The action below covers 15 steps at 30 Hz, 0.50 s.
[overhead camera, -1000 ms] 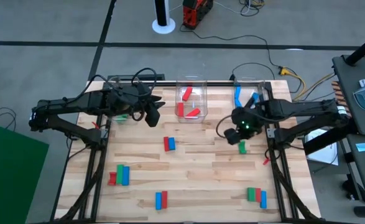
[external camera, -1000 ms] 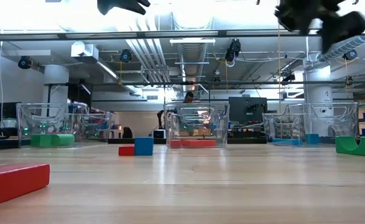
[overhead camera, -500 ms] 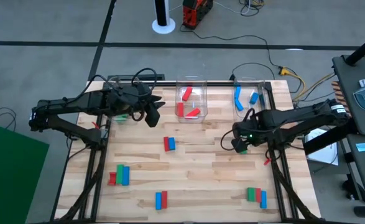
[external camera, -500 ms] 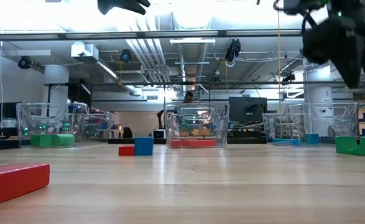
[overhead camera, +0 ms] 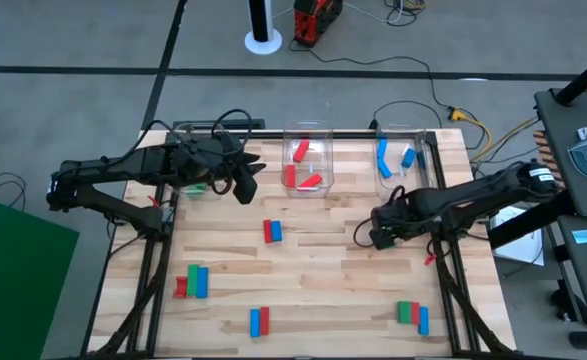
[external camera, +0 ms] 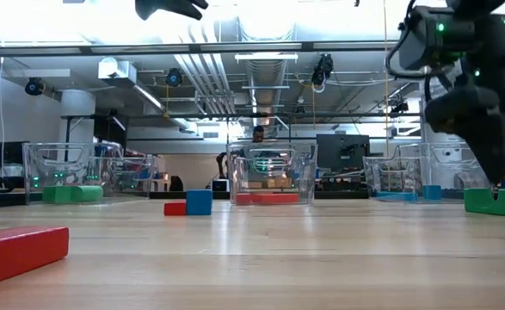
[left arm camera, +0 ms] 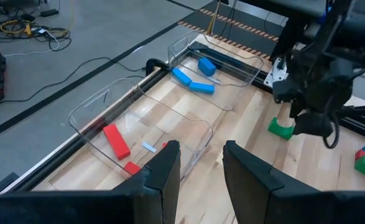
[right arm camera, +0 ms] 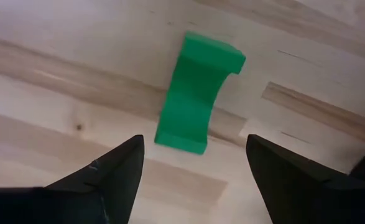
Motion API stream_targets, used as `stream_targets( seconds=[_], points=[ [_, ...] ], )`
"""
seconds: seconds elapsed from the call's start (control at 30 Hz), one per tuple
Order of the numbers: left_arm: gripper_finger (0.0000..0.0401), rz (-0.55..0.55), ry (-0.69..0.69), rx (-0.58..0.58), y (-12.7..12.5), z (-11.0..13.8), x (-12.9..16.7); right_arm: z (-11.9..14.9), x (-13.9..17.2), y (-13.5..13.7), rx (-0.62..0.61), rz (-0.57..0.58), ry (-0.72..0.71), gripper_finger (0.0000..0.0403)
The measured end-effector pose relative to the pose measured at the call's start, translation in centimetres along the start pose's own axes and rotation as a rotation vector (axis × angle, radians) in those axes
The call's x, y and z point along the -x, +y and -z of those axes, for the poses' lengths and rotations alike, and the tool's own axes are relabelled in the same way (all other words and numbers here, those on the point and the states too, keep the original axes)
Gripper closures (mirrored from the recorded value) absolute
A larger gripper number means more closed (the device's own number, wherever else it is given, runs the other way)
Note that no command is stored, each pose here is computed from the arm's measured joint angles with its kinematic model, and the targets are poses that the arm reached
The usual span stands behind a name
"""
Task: Sort blocks
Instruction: Put the green wooden block into the left transparent bin
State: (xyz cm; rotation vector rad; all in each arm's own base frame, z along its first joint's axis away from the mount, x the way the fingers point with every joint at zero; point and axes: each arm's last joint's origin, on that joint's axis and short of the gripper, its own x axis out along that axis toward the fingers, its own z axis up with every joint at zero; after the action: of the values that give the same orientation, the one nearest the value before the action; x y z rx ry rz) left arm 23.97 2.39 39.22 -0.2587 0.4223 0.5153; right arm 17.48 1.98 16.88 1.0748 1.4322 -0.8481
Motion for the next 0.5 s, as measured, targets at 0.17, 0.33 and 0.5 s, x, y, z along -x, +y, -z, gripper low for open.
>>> stream_targets(
  seconds=[0.17, 0.33, 0.5],
  points=[
    [0.0301, 0.001, -0.002, 0.003, 0.0, 0.0, 0.0, -0.3, -1.4, 0.2, 0.01, -0.007, -0.004, 0.0136],
    [0.0301, 0.001, -0.002, 0.004, 0.0, 0.0, 0.0, -0.7, -3.0, 0.5, 0.007, 0.02, -0.013, 0.0145],
    [0.0301, 0.001, -0.002, 0.004, 0.0, 0.0, 0.0, -0.9, -4.0, 0.9, 0.016, 0.077, 0.003, 0.0165]
  ],
)
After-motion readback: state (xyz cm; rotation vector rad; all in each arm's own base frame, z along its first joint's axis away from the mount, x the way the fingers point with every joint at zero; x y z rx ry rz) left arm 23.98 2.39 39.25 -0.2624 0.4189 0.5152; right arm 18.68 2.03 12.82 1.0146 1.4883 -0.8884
